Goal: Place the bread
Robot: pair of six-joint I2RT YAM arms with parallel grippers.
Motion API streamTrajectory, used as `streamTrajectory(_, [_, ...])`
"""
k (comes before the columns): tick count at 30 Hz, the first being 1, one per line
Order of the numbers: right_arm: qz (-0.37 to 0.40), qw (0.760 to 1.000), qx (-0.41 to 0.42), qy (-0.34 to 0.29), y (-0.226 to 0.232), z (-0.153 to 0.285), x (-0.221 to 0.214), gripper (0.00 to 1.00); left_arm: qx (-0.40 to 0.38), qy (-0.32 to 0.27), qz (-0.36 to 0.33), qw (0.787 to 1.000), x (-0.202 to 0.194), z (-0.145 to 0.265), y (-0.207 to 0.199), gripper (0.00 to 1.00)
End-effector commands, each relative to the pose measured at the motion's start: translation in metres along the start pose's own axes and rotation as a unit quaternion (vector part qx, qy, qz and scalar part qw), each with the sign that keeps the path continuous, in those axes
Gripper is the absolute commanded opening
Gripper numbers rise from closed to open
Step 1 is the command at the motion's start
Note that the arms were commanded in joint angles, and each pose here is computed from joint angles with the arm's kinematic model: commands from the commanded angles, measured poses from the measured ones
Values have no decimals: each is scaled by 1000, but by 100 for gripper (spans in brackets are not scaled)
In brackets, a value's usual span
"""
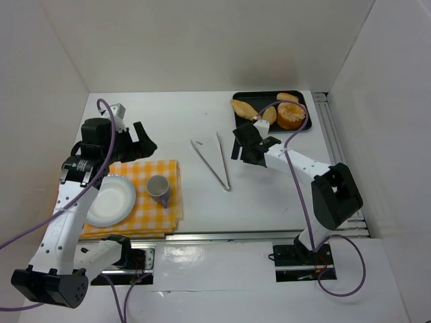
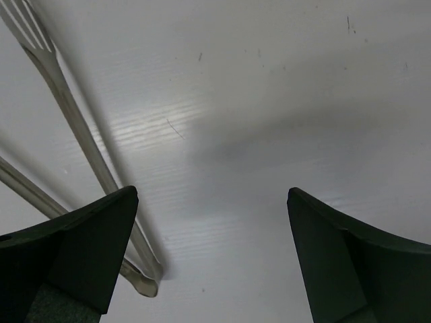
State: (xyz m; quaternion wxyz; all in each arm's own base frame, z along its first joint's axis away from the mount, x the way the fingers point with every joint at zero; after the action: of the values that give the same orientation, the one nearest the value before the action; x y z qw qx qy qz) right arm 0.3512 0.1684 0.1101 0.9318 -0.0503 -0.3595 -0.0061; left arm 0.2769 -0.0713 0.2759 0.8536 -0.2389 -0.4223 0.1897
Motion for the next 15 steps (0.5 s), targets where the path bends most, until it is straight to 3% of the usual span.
streamTrajectory(1, [-17,999,12,-31,-2,14,10,99,8,-13,-3,1000,7,1,1,100])
streamTrajectory(7, [48,996,66,-23,15,19,0,99,15,-19,7,1000,7,2,4,100])
streamTrajectory(8, [91,989,115,-24,32,29,-3,99,18,-16,12,1000,4,0,6,100])
streamTrajectory(15, [216,945,243,-36,85,67,-44,99,18,-16,17,1000,4,0,6,100])
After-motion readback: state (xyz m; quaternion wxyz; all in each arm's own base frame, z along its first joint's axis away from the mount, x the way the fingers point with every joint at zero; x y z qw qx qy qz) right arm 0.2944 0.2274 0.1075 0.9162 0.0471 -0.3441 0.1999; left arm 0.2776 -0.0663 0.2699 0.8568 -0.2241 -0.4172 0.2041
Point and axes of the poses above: each gripper's point midway between its finger pads, its own z axis back along the fingers, its own y axis along the line the jaws close on, x = y × z, the point moved 1 cm from there along z, back along the fingers, and after that the axes turned 15 degrees about z, right-handed, at the moved point
